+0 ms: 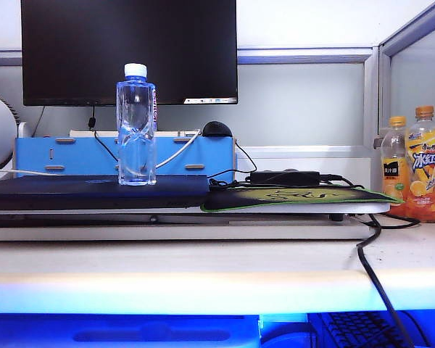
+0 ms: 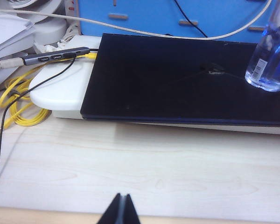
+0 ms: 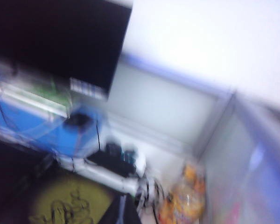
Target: Pick up the mineral water bottle and place it on the laptop.
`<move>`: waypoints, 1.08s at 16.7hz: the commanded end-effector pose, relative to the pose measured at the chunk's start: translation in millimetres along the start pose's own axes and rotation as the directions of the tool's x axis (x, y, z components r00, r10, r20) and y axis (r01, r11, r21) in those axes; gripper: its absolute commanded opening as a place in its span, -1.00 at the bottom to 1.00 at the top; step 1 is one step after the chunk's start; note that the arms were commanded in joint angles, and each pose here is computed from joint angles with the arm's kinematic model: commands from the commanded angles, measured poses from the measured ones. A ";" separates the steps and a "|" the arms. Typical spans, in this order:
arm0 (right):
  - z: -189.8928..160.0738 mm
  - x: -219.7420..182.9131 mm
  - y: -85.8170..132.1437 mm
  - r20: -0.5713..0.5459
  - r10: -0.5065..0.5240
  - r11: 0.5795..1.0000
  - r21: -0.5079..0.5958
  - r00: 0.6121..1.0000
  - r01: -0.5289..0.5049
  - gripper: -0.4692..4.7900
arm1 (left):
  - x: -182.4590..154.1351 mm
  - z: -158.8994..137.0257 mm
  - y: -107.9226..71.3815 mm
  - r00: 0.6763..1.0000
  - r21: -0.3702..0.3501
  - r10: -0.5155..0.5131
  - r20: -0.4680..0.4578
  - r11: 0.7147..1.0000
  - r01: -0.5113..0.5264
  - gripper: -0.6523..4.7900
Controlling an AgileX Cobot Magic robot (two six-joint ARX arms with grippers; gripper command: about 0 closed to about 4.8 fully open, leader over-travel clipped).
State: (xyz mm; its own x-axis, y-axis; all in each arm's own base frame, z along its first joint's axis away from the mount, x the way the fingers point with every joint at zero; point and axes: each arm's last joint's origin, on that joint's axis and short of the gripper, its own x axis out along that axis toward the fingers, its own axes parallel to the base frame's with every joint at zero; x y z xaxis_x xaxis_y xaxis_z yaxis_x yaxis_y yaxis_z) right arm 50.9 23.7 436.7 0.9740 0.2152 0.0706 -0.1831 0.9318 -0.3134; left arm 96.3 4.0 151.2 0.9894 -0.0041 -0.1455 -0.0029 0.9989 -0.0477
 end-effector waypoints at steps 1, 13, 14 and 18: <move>-59.4 14.8 21.3 0.002 0.024 1.000 -0.001 1.000 -0.024 -0.82 | -0.1 0.2 -0.1 1.000 0.001 -0.004 0.003 1.000 0.004 -0.77; -207.7 6.4 53.8 -0.035 0.042 0.979 0.200 0.998 -0.034 -0.82 | -0.1 0.2 -0.1 1.000 0.002 -0.003 0.003 1.000 0.003 -0.77; -209.6 7.0 52.8 -0.041 0.024 0.975 0.220 0.999 -0.014 -0.82 | -0.1 0.2 -0.1 1.000 0.001 -0.004 0.002 1.000 0.004 -0.77; -226.1 10.3 50.2 -0.111 -0.047 0.969 0.238 0.993 0.072 -0.82 | -0.1 0.2 -0.1 1.000 0.002 -0.004 0.003 1.000 0.004 -0.77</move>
State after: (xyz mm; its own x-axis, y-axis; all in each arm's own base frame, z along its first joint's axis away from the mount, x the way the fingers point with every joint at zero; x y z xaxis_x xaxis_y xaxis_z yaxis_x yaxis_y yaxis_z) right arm 80.5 7.3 210.2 0.9894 0.1437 -0.0203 -0.1449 0.9861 -0.0811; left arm 96.3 4.0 151.2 0.9894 -0.0045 -0.1455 -0.0025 0.9989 -0.0477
